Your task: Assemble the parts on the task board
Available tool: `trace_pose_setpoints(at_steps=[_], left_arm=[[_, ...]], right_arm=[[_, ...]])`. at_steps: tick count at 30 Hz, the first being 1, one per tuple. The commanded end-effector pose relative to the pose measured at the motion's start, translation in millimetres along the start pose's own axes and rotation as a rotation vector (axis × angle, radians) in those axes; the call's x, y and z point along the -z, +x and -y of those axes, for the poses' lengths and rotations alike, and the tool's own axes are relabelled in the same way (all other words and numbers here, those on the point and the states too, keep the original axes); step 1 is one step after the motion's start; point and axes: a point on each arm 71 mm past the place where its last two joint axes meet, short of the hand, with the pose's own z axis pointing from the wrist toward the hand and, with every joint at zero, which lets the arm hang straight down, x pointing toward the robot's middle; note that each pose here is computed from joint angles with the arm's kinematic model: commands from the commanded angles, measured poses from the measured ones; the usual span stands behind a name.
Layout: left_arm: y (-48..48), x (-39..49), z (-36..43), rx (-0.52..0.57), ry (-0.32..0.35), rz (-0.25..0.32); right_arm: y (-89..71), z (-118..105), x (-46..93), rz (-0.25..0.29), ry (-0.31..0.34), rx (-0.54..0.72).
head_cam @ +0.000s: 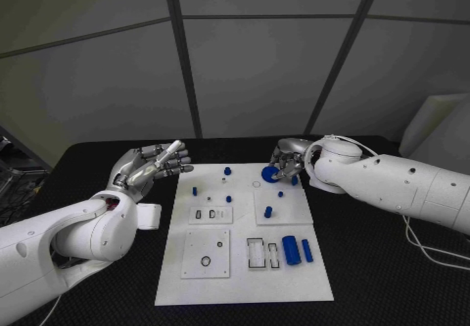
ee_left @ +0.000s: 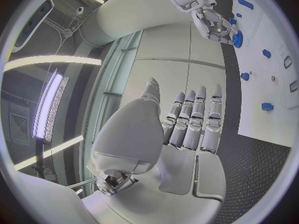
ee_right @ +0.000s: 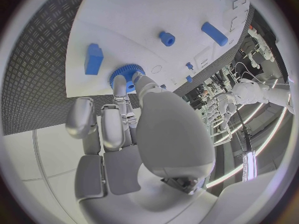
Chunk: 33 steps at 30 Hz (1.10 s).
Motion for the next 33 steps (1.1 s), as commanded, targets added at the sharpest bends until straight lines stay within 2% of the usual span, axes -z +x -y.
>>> trace_pose_setpoints(at_steps=[1, 8, 13, 23, 33], left_arm=[[1.5, -0.4, 1.3, 0.0, 0.009, -0.015], [1.4, -0.5, 1.1, 0.0, 0.009, -0.014], [1.2, -0.5, 1.0, -0.001, 0.008, -0.013], [1.2, -0.7, 0.8, -0.001, 0.008, -0.013], [1.6, -0.8, 0.7, 0.0, 0.008, -0.013]], right_arm=[[-1.6, -3.1, 0.3, 0.037, -0.021, 0.025], [-5.8, -13.2, 3.0, 0.109, -0.074, 0.046], [-7.1, -20.6, 6.2, 0.136, -0.102, 0.052], [-6.6, -50.4, 15.4, 0.168, -0.176, 0.046], [-1.2, -91.8, 10.9, 0.174, -0.252, 0.052]])
